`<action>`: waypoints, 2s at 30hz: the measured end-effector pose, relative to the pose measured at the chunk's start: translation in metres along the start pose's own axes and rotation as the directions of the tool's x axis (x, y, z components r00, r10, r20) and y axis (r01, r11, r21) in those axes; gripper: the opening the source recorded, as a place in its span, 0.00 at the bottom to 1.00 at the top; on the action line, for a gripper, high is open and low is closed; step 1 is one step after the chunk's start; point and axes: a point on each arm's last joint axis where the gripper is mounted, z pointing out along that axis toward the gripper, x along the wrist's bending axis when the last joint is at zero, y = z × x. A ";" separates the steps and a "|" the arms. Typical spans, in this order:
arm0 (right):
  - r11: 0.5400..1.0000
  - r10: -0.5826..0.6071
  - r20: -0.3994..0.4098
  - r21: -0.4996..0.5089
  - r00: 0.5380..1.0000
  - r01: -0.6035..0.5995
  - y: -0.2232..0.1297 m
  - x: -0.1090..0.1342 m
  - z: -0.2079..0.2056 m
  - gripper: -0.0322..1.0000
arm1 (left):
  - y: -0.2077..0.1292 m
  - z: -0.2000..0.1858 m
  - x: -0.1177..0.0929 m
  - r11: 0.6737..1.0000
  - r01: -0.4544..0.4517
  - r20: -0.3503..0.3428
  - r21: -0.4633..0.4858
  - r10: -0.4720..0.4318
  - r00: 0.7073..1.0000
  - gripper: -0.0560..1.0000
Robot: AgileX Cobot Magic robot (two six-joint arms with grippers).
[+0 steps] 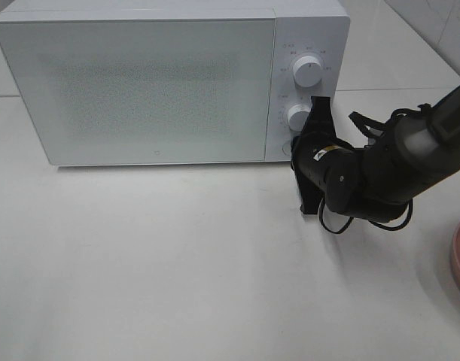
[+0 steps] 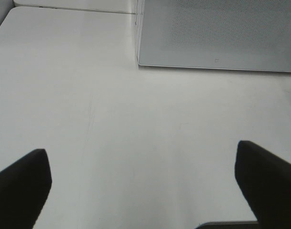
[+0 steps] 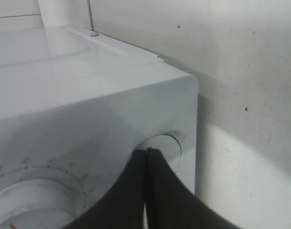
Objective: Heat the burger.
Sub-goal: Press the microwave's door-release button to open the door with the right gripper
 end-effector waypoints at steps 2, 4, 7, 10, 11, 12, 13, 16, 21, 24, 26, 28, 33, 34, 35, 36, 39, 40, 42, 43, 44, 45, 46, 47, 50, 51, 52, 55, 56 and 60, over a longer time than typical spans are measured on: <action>1.000 0.000 0.000 0.000 1.000 0.000 0.000 0.000 0.000 0.04 | 0.000 0.000 0.000 1.000 0.000 0.000 0.000 0.000 1.000 0.99; 1.000 0.000 0.001 0.000 1.000 0.000 0.000 0.000 0.000 0.04 | 0.000 0.000 0.000 1.000 0.000 0.000 0.000 0.000 1.000 0.99; 1.000 -0.002 0.002 0.007 1.000 0.002 -0.002 0.001 0.003 0.04 | 0.000 0.000 0.000 1.000 0.000 0.000 0.000 0.000 1.000 0.99; 1.000 -0.007 0.006 0.013 1.000 0.007 -0.004 -0.001 0.006 0.04 | 0.000 0.000 0.000 1.000 0.000 0.000 0.000 0.000 1.000 0.99; 1.000 -0.007 0.006 0.013 1.000 0.007 -0.004 -0.001 0.006 0.04 | 0.000 0.000 0.000 1.000 0.000 0.000 0.000 0.000 1.000 0.99; 1.000 -0.007 0.009 0.014 1.000 0.006 -0.004 -0.001 0.006 0.04 | 0.000 0.000 0.000 1.000 0.000 0.000 0.000 0.000 1.000 0.99; 1.000 -0.006 0.008 0.014 1.000 0.006 -0.004 0.000 0.006 0.04 | 0.000 0.000 0.000 1.000 0.000 0.000 0.000 0.000 1.000 0.99; 1.000 -0.007 0.011 0.014 1.000 0.007 -0.004 -0.001 0.006 0.04 | 0.000 0.000 0.000 1.000 0.000 0.000 0.000 0.000 1.000 0.99; 1.000 -0.002 0.016 0.004 1.000 0.002 -0.004 -0.005 0.010 0.04 | 0.000 0.000 0.000 1.000 0.000 0.000 0.000 0.000 1.000 0.99; 1.000 -0.002 0.015 0.002 1.000 0.002 -0.005 -0.006 0.013 0.04 | 0.000 0.000 0.000 1.000 0.000 0.000 0.000 0.000 1.000 0.99; 1.000 0.001 0.015 -0.001 1.000 -0.001 -0.005 -0.007 0.014 0.04 | 0.000 0.000 0.000 1.000 0.000 0.000 0.000 0.000 1.000 0.99; 1.000 0.013 -0.001 -0.011 1.000 -0.013 -0.007 -0.006 0.015 0.04 | 0.000 0.000 0.000 1.000 0.000 0.000 0.000 0.000 1.000 0.99; 0.999 0.028 -0.030 -0.032 0.999 -0.029 -0.009 -0.006 0.021 0.04 | 0.000 0.000 0.000 1.000 0.000 0.000 0.000 0.000 1.000 0.99; 0.999 0.028 -0.030 -0.032 0.999 -0.029 -0.009 -0.006 0.021 0.04 | 0.000 0.000 0.000 1.000 0.000 0.000 0.000 0.000 1.000 0.99; 0.998 0.032 -0.035 -0.043 0.999 -0.034 -0.010 -0.006 0.022 0.04 | 0.000 0.000 0.000 1.000 0.000 0.000 0.000 0.000 1.000 0.99; 0.998 0.030 -0.035 -0.047 0.999 -0.032 -0.010 -0.006 0.023 0.04 | 0.000 0.000 0.000 1.000 0.000 0.000 0.000 0.000 1.000 0.99; 0.998 0.032 -0.034 -0.059 0.999 -0.034 -0.012 -0.005 0.024 0.04 | 0.000 0.000 0.000 1.000 0.000 0.000 0.000 0.000 1.000 0.99; 0.998 0.032 -0.034 -0.059 0.999 -0.034 -0.012 -0.005 0.024 0.04 | 0.000 0.000 0.000 1.000 0.000 0.000 0.000 0.000 1.000 0.99; 0.997 0.031 -0.034 -0.064 0.999 -0.033 -0.013 -0.004 0.024 0.04 | 0.000 0.000 0.000 1.000 0.000 0.000 0.000 0.000 1.000 0.99; 0.997 0.029 -0.032 -0.068 0.999 -0.031 -0.013 -0.004 0.024 0.04 | 0.000 0.000 0.000 1.000 0.000 0.000 0.000 0.000 1.000 0.99; 0.997 0.029 -0.032 -0.068 0.999 -0.031 -0.013 -0.004 0.024 0.04 | 0.000 0.000 0.000 1.000 0.000 0.000 0.000 0.000 1.000 0.99; 0.997 0.026 -0.031 -0.073 0.999 -0.029 -0.013 -0.004 0.024 0.04 | 0.000 0.000 0.000 1.000 0.000 0.000 0.000 0.000 1.000 0.99; 0.997 0.025 -0.031 -0.074 0.999 -0.028 -0.014 -0.004 0.024 0.04 | 0.000 0.000 0.000 1.000 0.000 0.000 0.000 0.000 1.000 0.99; 0.997 0.025 -0.031 -0.074 0.999 -0.028 -0.014 -0.004 0.024 0.04 | 0.000 0.000 0.000 1.000 0.000 0.000 0.000 0.000 1.000 0.99; 0.996 0.030 -0.031 -0.078 0.999 -0.032 -0.014 -0.004 0.025 0.04 | 0.000 0.000 0.000 1.000 0.000 0.000 0.000 0.000 1.000 0.99; 0.996 0.028 -0.029 -0.079 0.999 -0.030 -0.014 -0.004 0.025 0.04 | 0.000 0.000 0.000 1.000 0.000 0.000 0.000 0.000 1.000 0.99; 0.996 0.028 -0.029 -0.079 0.999 -0.030 -0.014 -0.004 0.025 0.04 | 0.000 0.000 0.000 1.000 0.000 0.000 0.000 0.000 1.000 0.99; 0.997 0.027 -0.025 -0.077 0.999 -0.029 -0.014 -0.004 0.025 0.04 | 0.000 0.000 0.000 1.000 0.000 0.000 0.000 0.000 1.000 0.99; 0.997 0.028 -0.025 -0.077 0.999 -0.030 -0.014 -0.004 0.025 0.04 | 0.000 0.000 0.000 1.000 0.000 0.000 0.000 0.000 1.000 0.99; 0.998 0.015 -0.017 -0.063 1.000 -0.016 -0.013 -0.003 0.022 0.04 | 0.000 0.000 0.000 1.000 0.000 0.000 0.000 0.000 1.000 0.99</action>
